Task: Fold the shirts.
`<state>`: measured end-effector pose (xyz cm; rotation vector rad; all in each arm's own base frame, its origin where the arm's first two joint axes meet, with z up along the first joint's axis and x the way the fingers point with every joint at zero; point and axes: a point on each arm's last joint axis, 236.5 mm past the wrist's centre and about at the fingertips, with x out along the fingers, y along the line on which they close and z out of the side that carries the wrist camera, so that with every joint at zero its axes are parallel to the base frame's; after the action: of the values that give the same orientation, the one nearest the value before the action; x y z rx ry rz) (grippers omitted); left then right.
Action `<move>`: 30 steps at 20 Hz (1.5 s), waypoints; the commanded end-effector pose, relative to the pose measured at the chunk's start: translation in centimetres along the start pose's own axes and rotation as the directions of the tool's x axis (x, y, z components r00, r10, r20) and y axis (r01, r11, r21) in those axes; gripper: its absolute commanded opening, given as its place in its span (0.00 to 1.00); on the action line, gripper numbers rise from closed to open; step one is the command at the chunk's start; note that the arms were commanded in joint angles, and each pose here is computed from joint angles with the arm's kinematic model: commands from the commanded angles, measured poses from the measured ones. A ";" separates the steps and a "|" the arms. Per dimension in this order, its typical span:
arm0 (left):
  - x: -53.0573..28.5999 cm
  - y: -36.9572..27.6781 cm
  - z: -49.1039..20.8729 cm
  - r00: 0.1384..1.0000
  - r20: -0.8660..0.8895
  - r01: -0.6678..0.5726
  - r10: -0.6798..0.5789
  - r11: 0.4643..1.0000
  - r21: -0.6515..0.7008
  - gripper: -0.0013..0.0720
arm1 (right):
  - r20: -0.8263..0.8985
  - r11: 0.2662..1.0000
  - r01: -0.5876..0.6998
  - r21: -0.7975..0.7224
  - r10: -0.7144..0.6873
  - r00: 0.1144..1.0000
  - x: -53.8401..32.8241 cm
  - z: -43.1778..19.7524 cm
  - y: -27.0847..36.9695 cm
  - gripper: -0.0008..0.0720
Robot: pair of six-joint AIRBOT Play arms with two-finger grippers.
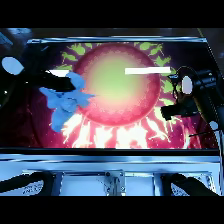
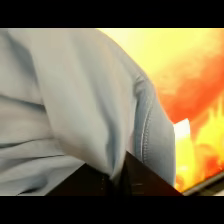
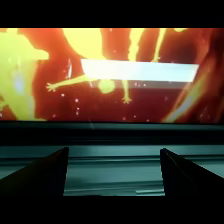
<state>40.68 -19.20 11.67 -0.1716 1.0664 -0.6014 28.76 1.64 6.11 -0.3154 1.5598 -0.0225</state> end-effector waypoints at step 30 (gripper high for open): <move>12.0 0.3 -21.7 0.901 -0.373 -0.002 -0.220 0.860 -0.511 0.99 | 0.285 0.604 -0.695 0.390 0.639 0.715 11.3 0.1 3.3 0.95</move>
<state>25.20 -21.39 -6.69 -0.4576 1.6976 -0.5011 26.74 1.76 -5.17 0.5990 1.4744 0.2049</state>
